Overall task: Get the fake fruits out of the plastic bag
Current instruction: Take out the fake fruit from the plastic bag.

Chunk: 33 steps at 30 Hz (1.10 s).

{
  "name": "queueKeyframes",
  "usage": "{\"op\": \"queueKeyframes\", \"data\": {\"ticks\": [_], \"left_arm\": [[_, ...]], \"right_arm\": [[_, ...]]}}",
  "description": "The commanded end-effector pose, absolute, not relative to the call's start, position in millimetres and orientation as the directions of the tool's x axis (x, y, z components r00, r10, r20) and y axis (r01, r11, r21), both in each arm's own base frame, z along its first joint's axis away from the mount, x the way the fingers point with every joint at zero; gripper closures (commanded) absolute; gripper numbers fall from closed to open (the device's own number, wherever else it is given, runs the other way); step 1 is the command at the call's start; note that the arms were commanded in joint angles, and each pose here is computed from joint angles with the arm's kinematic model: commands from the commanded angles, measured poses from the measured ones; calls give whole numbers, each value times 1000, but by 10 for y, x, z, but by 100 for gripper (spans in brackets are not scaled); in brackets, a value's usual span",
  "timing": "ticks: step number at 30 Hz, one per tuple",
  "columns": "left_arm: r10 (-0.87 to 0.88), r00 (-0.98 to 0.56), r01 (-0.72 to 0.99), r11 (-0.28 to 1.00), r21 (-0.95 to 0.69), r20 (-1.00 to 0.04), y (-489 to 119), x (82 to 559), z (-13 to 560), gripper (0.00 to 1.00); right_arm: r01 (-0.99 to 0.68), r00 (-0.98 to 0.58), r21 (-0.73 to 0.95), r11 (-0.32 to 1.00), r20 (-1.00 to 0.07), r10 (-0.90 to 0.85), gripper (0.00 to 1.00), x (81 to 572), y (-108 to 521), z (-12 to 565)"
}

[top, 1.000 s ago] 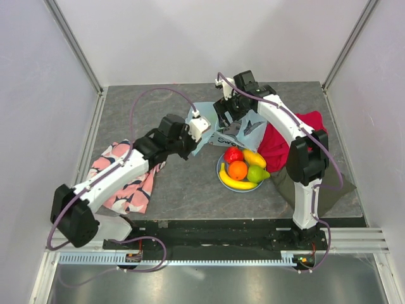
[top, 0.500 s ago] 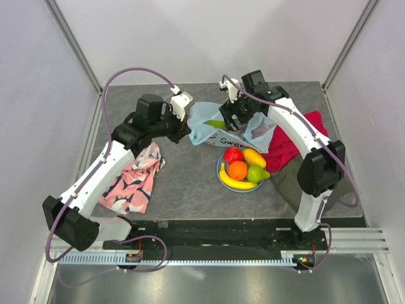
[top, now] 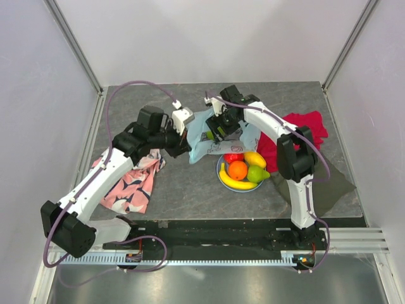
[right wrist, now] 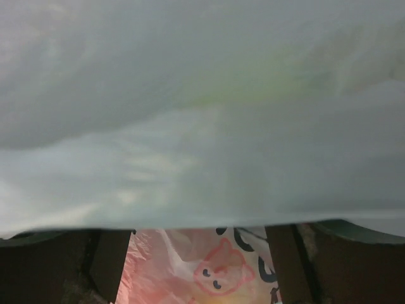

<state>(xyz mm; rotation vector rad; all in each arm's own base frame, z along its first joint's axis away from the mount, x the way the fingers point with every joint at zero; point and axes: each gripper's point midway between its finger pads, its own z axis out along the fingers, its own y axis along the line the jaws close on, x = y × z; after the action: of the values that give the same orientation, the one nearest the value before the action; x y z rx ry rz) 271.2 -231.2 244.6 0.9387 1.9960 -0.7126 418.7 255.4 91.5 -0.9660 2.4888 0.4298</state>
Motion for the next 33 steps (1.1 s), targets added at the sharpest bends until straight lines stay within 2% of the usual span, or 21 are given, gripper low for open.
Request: {"op": "queueKeyframes", "data": {"ticks": [1,5,10,15,25,28,29,31,32,33], "left_arm": [[407,-422,797,593,-116,-810,-2109,2598,2185,98],[416,-437,787,607,-115,-798,-2044,2587,2073,98],[421,-448,789,601,-127,-789,-2043,2583,2015,98],[417,-454,789,599,-138,-787,-2051,2565,2026,98],[408,-464,782,606,-147,-786,-2065,2588,2042,98],[408,-458,778,614,-134,-790,-2063,2634,2056,98],[408,-453,778,616,-127,-792,-2072,2664,2056,98],[405,-443,772,627,-110,-800,-2072,2739,2091,98],[407,-442,770,629,-105,-799,-2087,2779,2083,98],[403,-427,768,635,-89,-810,-2093,2846,2117,98]], "right_arm": [[-690,-654,136,711,-539,-531,12,4177,2697,1118],[-666,-686,150,731,-509,-520,2,4101,2682,970],[-652,-657,112,750,-577,-485,2,4412,2834,1123],[-630,-654,90,771,-598,-464,2,4636,2935,1057],[-599,-673,26,800,-558,-486,2,4810,2928,636],[-628,-640,21,778,-583,-501,18,4817,2940,780],[-636,-620,20,772,-609,-495,29,4817,2938,955],[-665,-588,35,746,-640,-494,38,4773,2938,1153],[-682,-550,37,730,-684,-479,43,4731,2945,1459],[-703,-532,36,711,-689,-492,44,4666,2912,1500]]}}
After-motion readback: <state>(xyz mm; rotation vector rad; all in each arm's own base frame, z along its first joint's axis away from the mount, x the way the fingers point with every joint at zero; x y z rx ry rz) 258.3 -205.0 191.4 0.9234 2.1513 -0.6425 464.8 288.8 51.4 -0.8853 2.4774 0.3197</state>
